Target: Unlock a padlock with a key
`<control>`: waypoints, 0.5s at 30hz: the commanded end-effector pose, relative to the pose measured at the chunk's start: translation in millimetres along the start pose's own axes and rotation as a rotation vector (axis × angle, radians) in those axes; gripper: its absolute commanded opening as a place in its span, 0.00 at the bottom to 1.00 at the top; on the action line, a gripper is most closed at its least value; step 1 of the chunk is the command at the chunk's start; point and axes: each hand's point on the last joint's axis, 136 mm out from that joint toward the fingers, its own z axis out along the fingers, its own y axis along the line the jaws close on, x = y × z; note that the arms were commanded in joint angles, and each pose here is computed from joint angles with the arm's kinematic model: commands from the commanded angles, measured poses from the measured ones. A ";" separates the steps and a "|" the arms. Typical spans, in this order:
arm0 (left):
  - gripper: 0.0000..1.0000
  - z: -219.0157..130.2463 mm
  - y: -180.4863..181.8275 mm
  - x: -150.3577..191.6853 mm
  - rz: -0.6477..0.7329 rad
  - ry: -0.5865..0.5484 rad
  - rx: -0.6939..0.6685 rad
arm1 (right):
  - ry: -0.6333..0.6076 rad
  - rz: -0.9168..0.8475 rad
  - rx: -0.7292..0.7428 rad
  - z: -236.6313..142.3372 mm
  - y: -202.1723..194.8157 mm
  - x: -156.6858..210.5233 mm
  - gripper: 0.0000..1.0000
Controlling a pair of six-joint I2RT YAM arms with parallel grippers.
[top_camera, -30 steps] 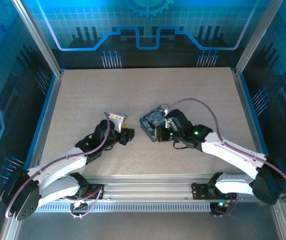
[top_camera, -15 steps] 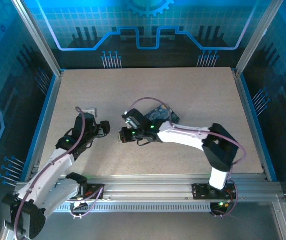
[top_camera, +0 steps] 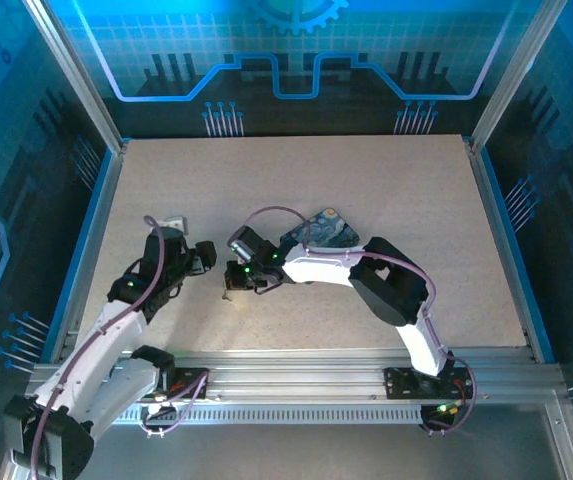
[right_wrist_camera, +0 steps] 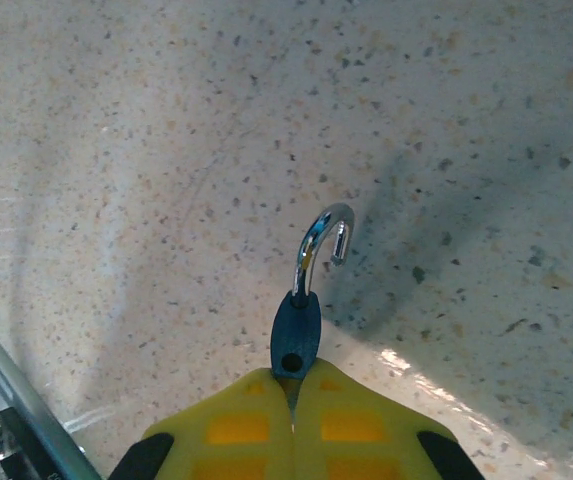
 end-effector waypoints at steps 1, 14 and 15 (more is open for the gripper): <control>0.73 3.4 7.3 7.1 -0.002 0.013 -0.023 | -0.009 0.005 0.043 2.0 -7.6 -4.5 0.03; 0.74 2.7 5.2 8.4 0.006 0.023 -0.011 | 0.005 0.003 0.120 1.7 -31.5 -2.8 0.14; 0.74 2.3 5.2 8.0 0.006 0.021 -0.010 | 0.006 0.003 0.122 1.5 -31.9 -2.6 0.14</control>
